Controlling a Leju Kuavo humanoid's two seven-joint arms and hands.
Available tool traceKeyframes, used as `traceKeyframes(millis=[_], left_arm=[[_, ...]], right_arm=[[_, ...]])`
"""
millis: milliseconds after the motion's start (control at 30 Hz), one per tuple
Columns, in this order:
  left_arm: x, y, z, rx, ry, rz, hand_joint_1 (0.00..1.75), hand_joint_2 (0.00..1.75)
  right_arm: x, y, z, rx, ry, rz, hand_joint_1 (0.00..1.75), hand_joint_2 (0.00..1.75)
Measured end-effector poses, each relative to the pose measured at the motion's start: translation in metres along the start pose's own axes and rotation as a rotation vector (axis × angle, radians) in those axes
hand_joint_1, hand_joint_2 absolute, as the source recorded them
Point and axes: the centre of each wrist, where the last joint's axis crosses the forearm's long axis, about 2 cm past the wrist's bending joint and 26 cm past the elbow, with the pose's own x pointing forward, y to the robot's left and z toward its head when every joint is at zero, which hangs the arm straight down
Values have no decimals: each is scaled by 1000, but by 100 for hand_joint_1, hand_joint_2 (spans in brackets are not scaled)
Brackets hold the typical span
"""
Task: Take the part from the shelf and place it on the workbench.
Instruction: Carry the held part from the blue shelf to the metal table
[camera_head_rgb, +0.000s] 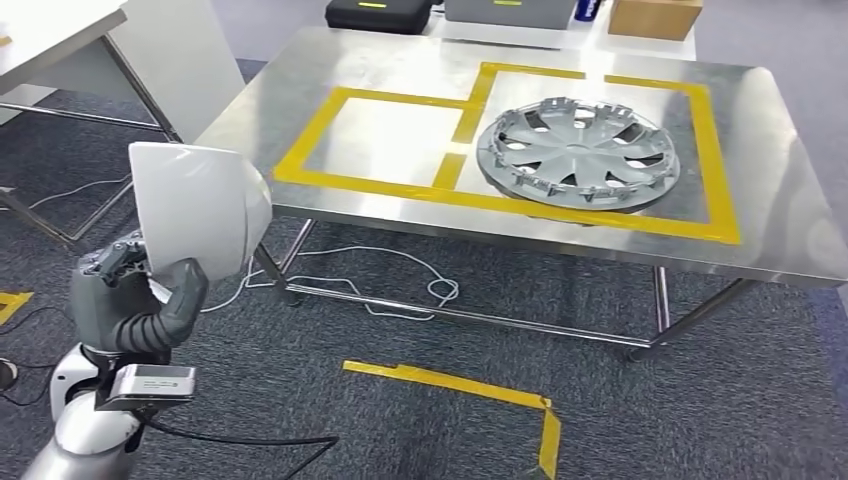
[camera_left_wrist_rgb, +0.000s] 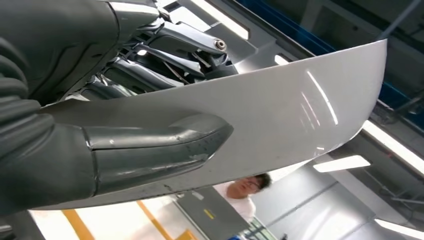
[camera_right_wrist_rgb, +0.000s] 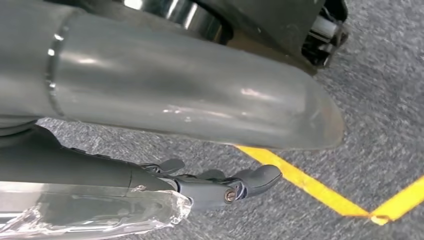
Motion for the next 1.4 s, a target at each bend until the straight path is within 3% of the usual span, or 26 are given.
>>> traceKeyframes(millis=[1400], left_arm=[[-7, 9, -2, 6, 30, -35, 175, 175]], right_arm=[[-2, 1, 1, 2, 20, -6, 0, 0]])
